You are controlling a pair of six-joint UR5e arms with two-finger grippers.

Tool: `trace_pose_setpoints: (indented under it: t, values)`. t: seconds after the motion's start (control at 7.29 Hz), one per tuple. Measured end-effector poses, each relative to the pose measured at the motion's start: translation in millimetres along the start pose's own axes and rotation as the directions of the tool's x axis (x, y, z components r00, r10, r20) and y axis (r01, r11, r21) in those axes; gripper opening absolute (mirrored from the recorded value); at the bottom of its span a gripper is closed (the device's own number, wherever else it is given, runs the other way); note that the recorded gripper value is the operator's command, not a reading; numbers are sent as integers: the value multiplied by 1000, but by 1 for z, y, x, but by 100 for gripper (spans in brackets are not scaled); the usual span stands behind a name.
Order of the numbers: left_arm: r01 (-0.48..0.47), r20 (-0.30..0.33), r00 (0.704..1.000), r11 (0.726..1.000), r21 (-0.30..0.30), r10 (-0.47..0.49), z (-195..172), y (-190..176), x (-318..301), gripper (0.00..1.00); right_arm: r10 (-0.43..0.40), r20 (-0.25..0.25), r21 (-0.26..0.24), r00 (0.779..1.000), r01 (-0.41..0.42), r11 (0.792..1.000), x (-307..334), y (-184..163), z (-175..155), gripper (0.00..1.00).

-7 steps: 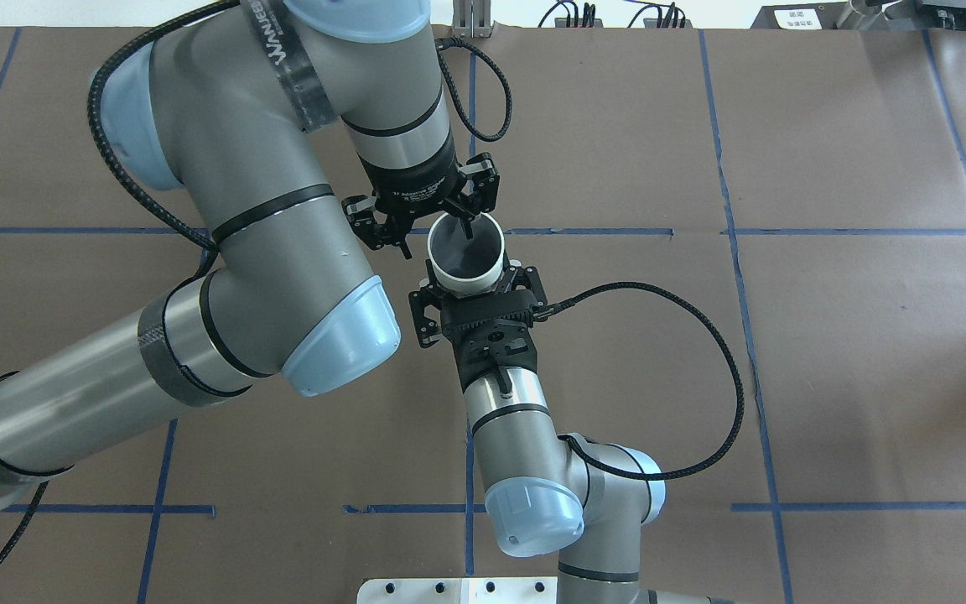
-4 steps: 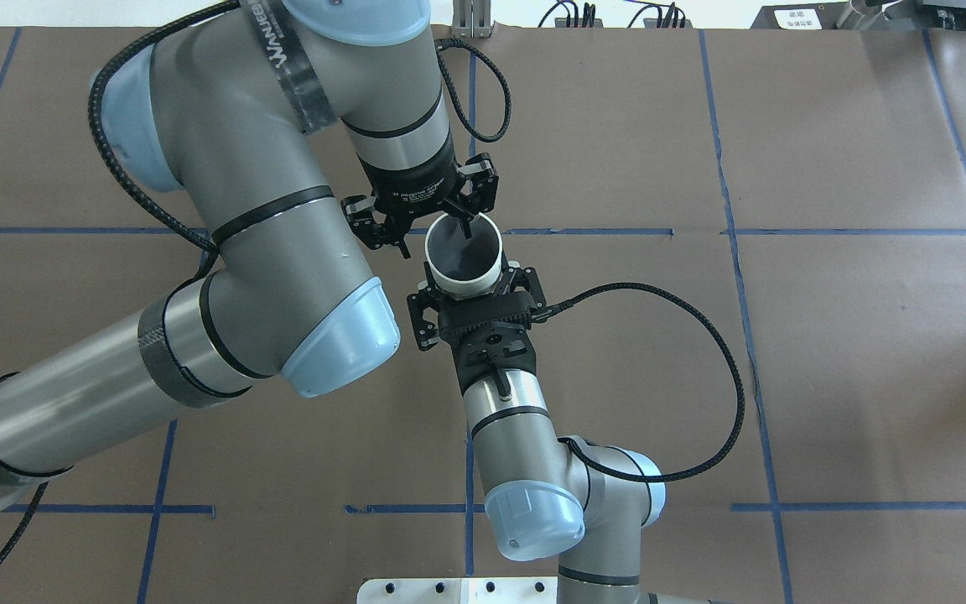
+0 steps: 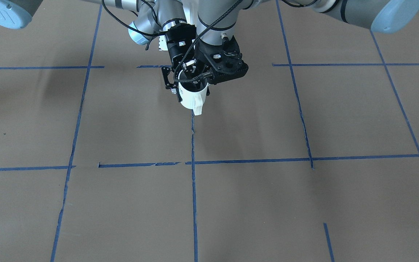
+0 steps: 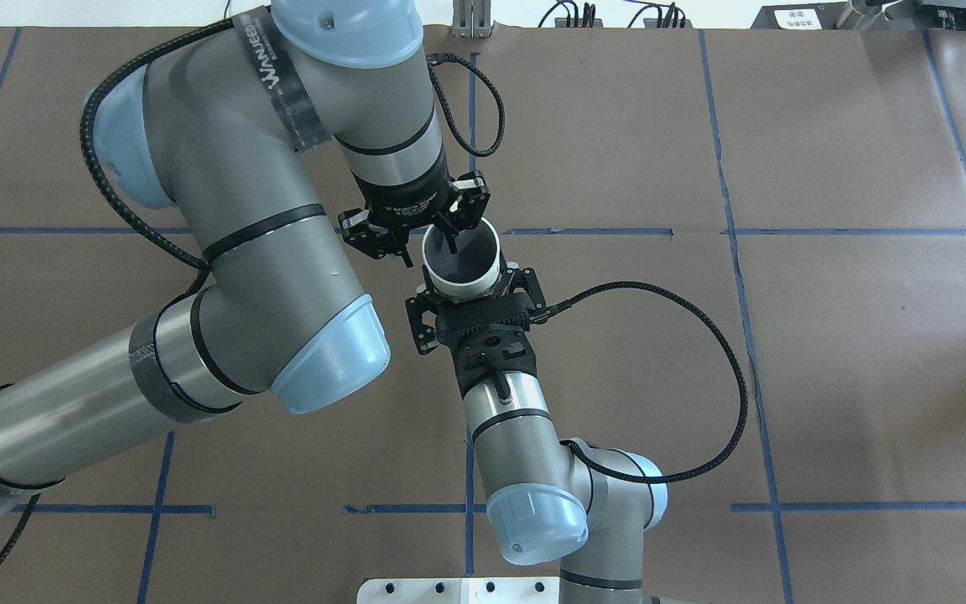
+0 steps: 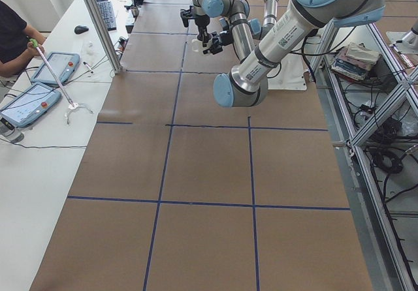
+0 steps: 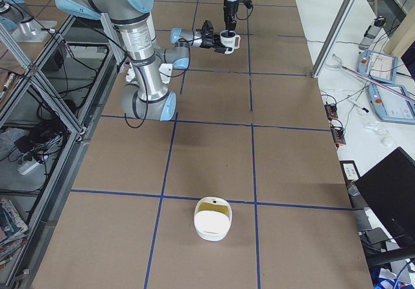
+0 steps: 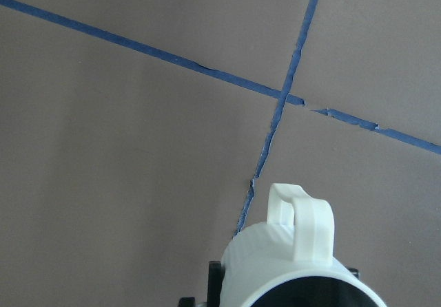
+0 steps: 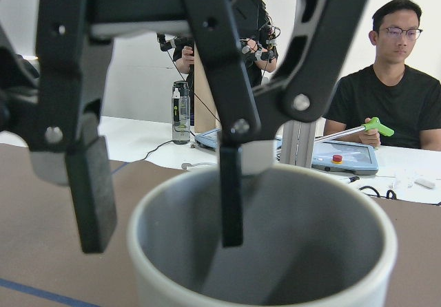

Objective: Left arm hands cup to right arm to dump lemon

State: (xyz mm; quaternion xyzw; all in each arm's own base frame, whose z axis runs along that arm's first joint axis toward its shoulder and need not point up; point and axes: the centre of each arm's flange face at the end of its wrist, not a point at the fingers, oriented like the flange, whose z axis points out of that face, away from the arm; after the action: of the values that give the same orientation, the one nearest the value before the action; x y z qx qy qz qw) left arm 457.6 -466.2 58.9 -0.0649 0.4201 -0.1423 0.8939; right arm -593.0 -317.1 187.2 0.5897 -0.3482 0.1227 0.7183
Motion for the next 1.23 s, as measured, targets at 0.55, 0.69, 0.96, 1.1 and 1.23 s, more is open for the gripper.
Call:
trace_pose_setpoints:
  t: [0.55, 0.69, 0.96, 1.1, 1.23]
  values:
    - [-3, 1, 1000, 1000, -4, 3, 1, 4, -1, 0, -5, -6, 1, 1000, 5, 1000, 0, -3, 3, 98]
    - [-2, 2, 1000, 1000, -5, 2, 1, 4, -1, 0, -5, -7, 1, 1000, 5, 1000, 0, -3, 3, 100]
    - [-5, -2, 1000, 1000, -6, 5, -2, 7, -1, 0, -10, -8, -2, 1000, 10, 1000, 2, 2, 3, 100]
    - [-9, -10, 1000, 1000, -5, 9, -6, 8, -2, 0, -18, -10, -6, 1000, 18, 1000, 4, 6, 3, 100]
    - [-15, -22, 1000, 1000, -2, 15, -12, 11, -3, 0, -33, -15, -15, 999, 33, 999, 10, 16, 3, 100]
